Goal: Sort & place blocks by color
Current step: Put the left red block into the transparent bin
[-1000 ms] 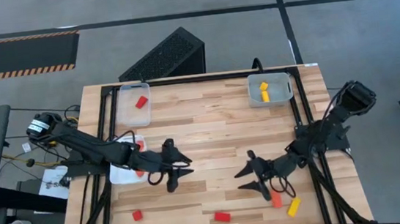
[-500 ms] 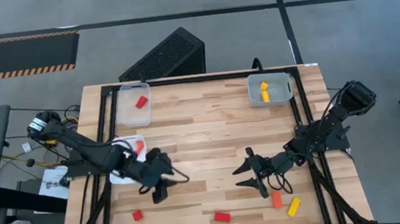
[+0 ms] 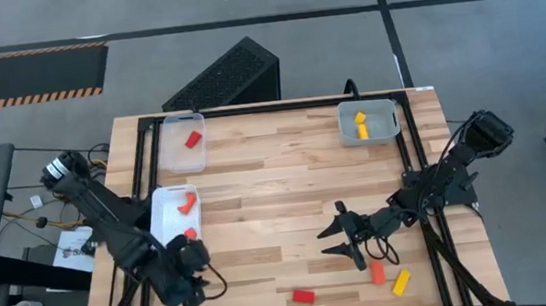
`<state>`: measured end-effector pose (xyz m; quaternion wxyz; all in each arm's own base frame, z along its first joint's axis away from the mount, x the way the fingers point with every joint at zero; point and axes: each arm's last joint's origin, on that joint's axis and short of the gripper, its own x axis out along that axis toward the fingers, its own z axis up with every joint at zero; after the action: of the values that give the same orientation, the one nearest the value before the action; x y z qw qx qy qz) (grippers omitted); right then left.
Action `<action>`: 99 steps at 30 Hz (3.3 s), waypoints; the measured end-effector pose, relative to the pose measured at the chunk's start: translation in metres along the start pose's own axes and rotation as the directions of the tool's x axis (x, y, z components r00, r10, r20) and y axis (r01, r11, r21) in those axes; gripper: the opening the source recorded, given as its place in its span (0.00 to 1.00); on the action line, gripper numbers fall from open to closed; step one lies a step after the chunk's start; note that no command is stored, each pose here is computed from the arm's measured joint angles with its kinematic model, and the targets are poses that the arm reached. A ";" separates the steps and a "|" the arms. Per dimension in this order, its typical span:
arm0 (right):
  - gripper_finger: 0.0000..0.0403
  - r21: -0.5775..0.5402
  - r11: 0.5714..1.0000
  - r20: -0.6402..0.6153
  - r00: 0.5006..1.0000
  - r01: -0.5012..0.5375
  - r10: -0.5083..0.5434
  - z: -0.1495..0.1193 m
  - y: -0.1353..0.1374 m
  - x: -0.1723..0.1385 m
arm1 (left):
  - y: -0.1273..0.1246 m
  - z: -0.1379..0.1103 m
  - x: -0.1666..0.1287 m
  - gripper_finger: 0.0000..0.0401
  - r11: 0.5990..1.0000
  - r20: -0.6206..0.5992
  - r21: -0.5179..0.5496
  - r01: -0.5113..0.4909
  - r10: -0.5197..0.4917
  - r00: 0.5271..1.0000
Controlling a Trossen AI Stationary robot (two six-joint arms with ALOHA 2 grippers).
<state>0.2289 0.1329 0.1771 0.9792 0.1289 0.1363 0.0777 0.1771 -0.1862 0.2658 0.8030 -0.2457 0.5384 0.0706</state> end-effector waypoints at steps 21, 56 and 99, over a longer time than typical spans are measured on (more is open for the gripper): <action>0.55 0.000 1.000 -0.004 1.000 0.000 0.000 0.000 0.000 0.000 | -0.008 -0.062 0.064 0.73 0.947 -0.245 0.118 -0.299 0.320 0.915; 0.55 0.002 1.000 -0.011 1.000 -0.002 0.002 0.000 -0.003 0.001 | 0.011 -0.066 0.081 0.24 0.983 -0.149 0.131 -0.130 0.150 0.977; 0.55 0.014 0.998 -0.028 0.998 0.059 -0.058 0.001 -0.016 0.005 | 0.262 0.104 -0.037 0.24 0.751 0.273 -0.495 -0.438 0.612 0.742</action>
<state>0.2356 0.1181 0.1728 0.9780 0.1311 0.1542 0.0498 0.1492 0.0958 0.2464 0.7764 -0.2171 0.3746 0.4580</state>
